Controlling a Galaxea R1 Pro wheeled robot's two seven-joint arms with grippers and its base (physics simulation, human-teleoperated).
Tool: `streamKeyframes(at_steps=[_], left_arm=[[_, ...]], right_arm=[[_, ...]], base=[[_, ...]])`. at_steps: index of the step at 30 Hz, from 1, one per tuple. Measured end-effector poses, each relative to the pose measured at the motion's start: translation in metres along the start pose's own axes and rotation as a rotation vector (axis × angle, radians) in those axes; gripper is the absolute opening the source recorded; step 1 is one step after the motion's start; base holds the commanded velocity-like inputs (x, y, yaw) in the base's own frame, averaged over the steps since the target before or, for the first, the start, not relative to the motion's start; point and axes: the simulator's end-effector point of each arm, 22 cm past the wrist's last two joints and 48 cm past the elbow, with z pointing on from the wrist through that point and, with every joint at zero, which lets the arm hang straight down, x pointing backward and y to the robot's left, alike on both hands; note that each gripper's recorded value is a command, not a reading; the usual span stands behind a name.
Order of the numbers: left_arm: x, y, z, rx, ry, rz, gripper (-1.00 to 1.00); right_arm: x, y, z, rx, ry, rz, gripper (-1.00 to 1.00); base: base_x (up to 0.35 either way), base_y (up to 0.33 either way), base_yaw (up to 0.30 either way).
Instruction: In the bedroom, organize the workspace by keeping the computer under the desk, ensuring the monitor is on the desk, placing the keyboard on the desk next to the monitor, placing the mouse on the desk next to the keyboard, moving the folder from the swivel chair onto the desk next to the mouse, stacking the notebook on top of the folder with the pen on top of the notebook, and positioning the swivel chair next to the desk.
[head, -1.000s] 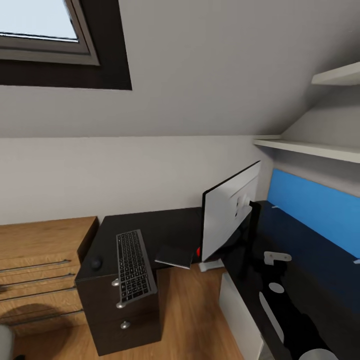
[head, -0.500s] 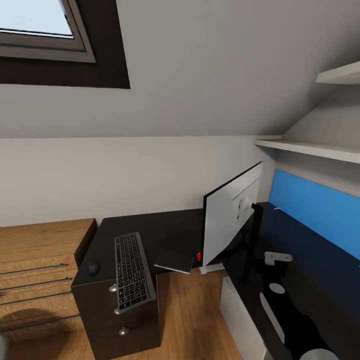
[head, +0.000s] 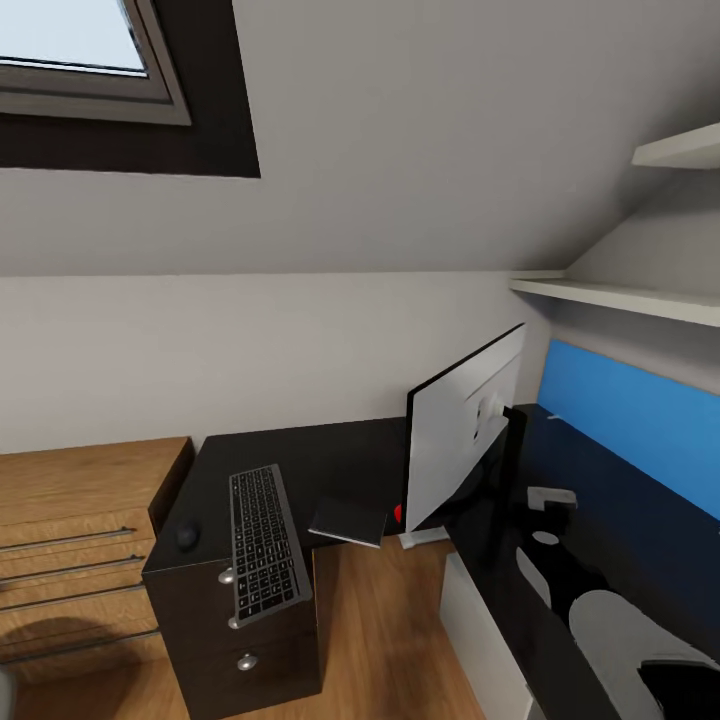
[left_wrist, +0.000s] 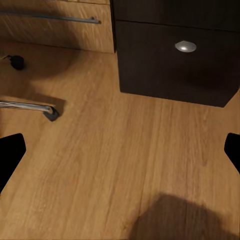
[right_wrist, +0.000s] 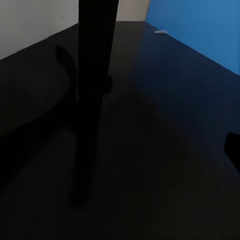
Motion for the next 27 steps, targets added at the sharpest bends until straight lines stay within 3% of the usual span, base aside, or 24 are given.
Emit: streamKeyframes(at_steps=[5, 8, 13, 27], left_arm=[[-0.001, 0.002, -0.003, -0.002, -0.021, -0.001, 1.00], [-0.001, 0.001, -0.004, -0.002, -0.025, -0.001, 1.00], [-0.001, 0.000, -0.004, 0.000, -0.026, -0.002, 1.00], [0.000, 0.001, -0.004, -0.005, -0.024, -0.004, 1.00]], right_arm=[[-0.013, 0.001, 0.007, -0.014, -0.011, 0.008, 1.00], [-0.009, -0.013, 0.012, -0.007, 0.000, 0.002, 1.00], [0.008, -0.017, 0.011, -0.014, 0.036, -0.008, 1.00], [0.011, -0.017, 0.011, -0.014, 0.042, -0.008, 1.00]], base=[[0.000, 0.000, 0.000], [0.018, 0.000, 0.000], [0.203, 0.000, 0.000], [0.119, 0.000, 0.000]])
